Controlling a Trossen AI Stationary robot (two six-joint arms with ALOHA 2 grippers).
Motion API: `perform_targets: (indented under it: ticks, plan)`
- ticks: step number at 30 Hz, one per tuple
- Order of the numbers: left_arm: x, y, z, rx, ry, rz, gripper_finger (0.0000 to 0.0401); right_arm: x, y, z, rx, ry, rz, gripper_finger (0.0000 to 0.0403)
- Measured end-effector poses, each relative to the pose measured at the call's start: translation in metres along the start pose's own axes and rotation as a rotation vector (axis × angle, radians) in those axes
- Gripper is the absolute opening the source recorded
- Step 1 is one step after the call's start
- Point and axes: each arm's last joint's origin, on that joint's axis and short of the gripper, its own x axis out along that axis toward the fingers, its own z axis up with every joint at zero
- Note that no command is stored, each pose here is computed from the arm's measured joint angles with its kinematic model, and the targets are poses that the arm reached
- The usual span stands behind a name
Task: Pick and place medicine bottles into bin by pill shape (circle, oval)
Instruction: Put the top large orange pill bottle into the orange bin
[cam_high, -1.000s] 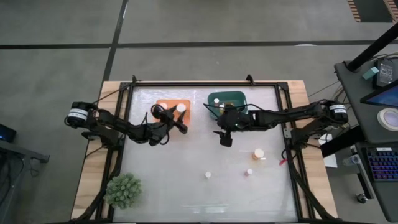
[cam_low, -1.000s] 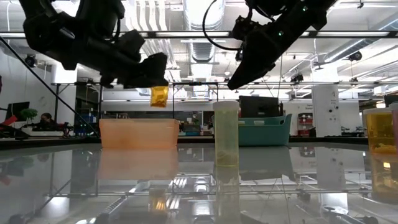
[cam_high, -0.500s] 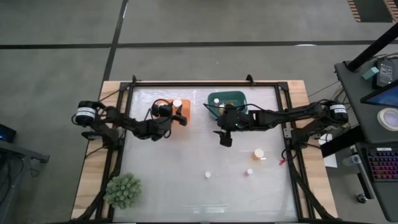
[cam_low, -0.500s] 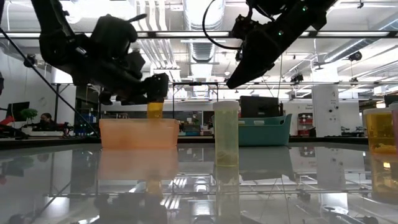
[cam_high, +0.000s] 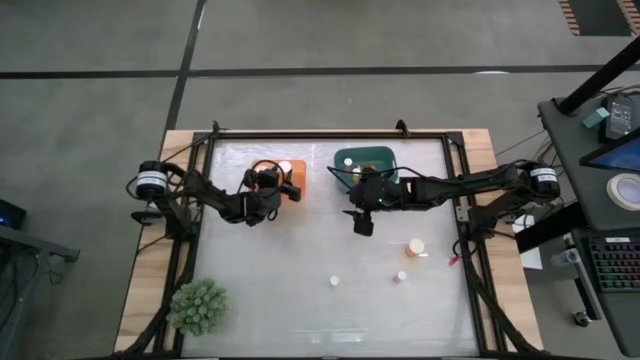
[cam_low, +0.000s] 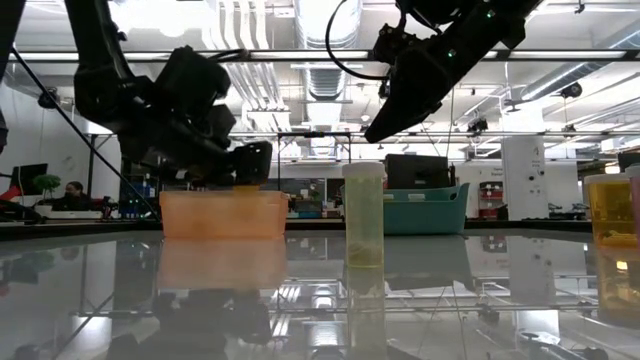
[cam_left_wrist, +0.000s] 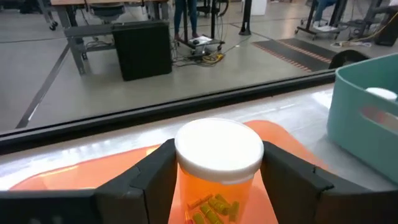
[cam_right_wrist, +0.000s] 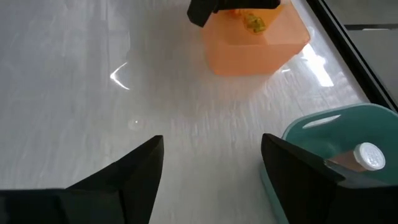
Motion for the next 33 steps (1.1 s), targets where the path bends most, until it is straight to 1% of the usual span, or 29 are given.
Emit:
perform_targets:
  ticks: [7,17,21,27,33]
  plan:
    - [0.004,0.002,-0.004,0.015,0.008,0.019,0.0219,0.0,0.0,0.0,-0.003,0.0,0.0,0.026]
    - [0.004,0.002,-0.005,0.024,0.01,0.02,0.0223,0.0,0.0,0.0,-0.004,0.001,0.0,0.026]
    - [0.003,0.002,-0.001,0.061,0.002,0.016,0.0223,0.0,0.0,0.0,-0.005,0.002,0.001,0.026]
    - [-0.003,0.001,0.013,0.082,-0.025,-0.007,0.0223,0.0,0.0,0.0,-0.009,0.002,0.0,0.026]
    - [-0.021,-0.004,0.037,0.058,-0.077,-0.079,0.0224,0.0,0.0,0.0,-0.014,0.003,0.001,0.026]
